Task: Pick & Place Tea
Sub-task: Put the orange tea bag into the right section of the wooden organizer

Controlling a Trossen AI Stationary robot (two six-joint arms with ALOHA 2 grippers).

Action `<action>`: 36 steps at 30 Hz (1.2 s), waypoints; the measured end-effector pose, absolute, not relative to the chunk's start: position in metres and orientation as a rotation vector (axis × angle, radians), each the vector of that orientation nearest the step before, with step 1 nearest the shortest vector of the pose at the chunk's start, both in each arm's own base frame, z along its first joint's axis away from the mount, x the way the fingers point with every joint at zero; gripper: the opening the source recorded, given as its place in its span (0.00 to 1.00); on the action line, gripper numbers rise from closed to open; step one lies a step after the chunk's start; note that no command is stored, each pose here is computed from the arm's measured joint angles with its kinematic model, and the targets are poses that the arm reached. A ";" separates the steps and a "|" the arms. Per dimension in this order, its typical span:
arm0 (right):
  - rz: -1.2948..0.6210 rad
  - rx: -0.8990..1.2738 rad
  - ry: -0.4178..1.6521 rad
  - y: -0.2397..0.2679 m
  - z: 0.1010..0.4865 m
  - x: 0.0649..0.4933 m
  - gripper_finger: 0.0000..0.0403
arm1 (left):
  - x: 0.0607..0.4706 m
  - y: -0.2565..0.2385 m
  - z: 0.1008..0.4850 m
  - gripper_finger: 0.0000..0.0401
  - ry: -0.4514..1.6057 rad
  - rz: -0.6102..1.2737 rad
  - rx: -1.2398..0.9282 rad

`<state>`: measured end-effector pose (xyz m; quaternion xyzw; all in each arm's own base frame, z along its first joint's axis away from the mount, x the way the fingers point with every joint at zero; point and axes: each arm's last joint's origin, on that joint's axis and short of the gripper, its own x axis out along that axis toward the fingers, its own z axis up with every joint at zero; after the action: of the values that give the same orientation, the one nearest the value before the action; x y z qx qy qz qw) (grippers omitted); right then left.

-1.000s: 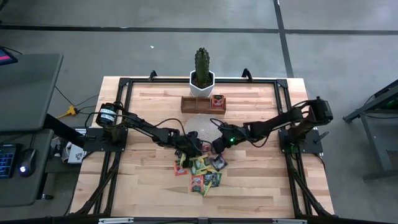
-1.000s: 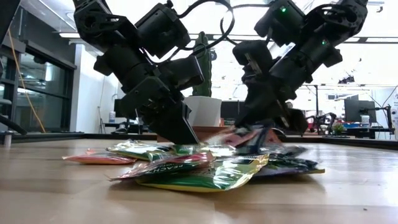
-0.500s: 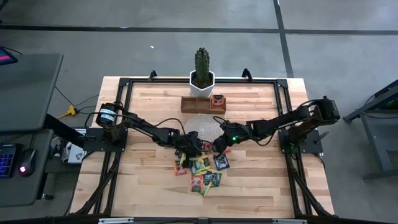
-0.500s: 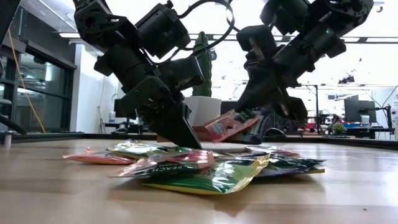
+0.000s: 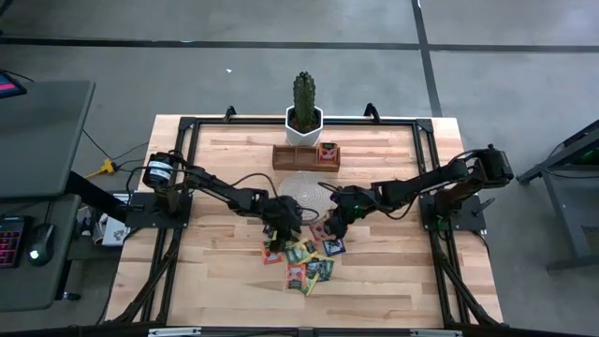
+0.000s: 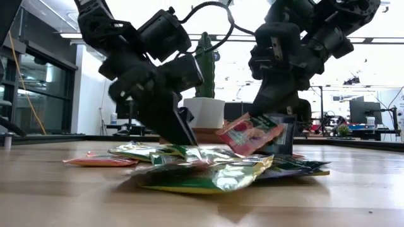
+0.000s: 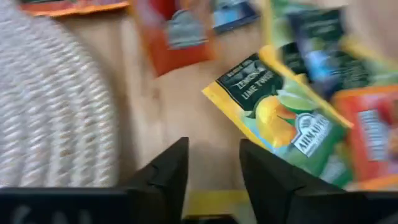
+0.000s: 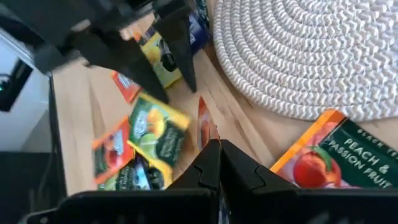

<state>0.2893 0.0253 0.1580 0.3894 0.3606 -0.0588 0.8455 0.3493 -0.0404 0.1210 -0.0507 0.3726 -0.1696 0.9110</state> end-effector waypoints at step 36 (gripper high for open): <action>-0.020 0.649 0.691 0.033 0.164 0.293 0.00 | 0.359 -0.026 0.134 0.46 0.650 -0.327 -0.261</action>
<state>0.2933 0.0330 0.1638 0.3126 0.3328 -0.0096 0.8896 0.3594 -0.0264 0.1343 -0.1271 0.3172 -0.1594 0.9262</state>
